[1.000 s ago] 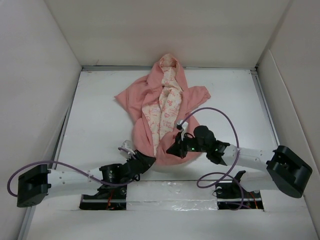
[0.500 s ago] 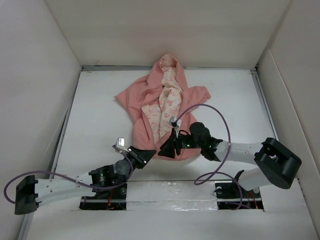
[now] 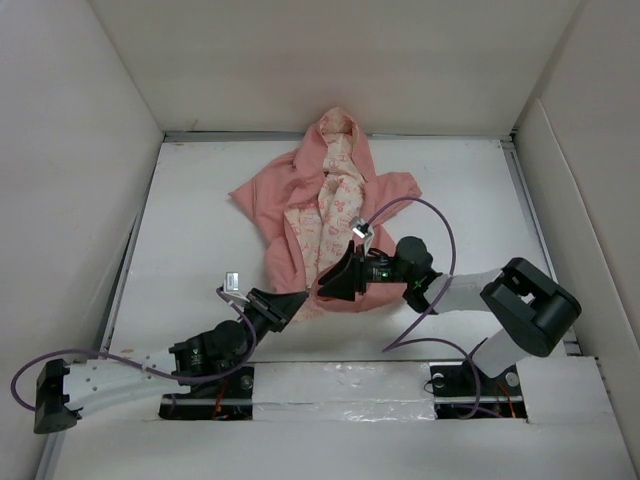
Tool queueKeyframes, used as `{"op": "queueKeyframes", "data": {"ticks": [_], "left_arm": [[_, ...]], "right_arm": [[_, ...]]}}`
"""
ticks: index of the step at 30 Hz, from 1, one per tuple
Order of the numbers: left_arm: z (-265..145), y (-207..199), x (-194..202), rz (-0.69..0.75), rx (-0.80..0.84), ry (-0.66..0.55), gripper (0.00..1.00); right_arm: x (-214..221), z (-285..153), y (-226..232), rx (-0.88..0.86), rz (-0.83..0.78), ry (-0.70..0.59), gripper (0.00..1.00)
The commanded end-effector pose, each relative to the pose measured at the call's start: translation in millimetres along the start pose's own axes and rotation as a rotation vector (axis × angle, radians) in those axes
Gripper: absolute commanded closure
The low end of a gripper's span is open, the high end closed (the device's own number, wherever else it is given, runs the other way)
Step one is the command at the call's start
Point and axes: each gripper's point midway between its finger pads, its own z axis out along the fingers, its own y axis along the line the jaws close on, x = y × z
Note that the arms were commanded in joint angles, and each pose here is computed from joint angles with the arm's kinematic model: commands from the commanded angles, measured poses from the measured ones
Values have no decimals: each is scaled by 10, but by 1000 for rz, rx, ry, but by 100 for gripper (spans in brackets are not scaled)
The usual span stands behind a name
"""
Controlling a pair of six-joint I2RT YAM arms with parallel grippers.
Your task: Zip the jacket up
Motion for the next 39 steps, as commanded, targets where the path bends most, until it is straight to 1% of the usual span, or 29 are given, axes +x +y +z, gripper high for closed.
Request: {"op": "queueKeyframes", "data": {"ticks": [1,5,17,22,24,33,39], "left_arm": [[5,328,108,54,-27,16,100],[18,305,126,58,-23,22,100],[0,279,143,46,6,33,100],[-4,261,148,42,15,37,100],[-5,265,152,41,17,38,100],[-1,295,157,44,8,37,100],[4,324,162,46,-3,37,100]], "right_arm": [[-257,2,299,-93,-92,-54,39],[-273,30,268,-82,-90,-46,37],[-283,108,181,-80,-51,-41,39],[-317,164,232,-116,-43,-52,43],[-307,170,249,-134,-22,-50,46],[-223,199,369,-223,25,-43,48],[-245,191,419,-246,20,-50,51]]}}
